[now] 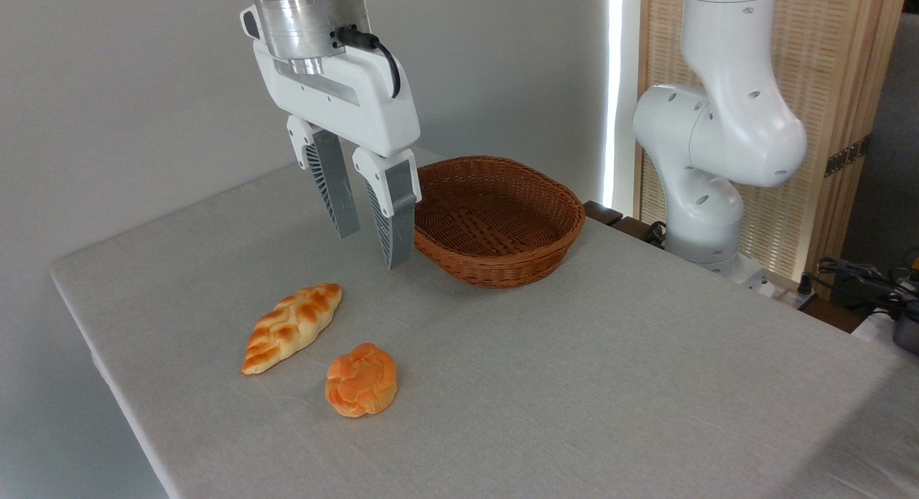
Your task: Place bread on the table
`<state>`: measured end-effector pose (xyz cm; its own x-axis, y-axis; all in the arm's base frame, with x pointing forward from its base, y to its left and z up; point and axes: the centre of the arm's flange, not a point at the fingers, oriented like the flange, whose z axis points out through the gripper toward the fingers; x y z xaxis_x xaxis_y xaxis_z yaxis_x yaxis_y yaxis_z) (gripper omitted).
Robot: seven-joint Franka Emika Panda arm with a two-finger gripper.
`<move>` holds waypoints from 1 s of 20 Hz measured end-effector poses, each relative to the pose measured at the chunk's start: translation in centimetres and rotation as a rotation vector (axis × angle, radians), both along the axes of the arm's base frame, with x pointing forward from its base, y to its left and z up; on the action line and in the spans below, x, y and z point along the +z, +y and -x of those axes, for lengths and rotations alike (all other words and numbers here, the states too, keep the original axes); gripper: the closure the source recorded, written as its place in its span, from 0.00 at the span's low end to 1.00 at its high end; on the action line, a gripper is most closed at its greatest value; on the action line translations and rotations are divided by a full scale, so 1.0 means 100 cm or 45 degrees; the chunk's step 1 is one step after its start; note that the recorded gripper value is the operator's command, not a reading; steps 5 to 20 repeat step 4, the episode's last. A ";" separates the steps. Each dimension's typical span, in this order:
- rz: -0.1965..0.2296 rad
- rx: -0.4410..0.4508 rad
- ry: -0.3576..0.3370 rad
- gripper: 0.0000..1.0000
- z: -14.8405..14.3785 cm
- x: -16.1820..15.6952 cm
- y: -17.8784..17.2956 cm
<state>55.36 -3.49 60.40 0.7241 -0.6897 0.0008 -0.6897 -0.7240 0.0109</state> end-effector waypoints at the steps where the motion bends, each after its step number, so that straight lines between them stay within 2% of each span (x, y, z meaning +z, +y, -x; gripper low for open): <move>1: -0.006 0.000 0.000 0.00 0.000 0.000 0.001; 20: -0.012 0.002 0.000 0.00 0.000 0.000 0.002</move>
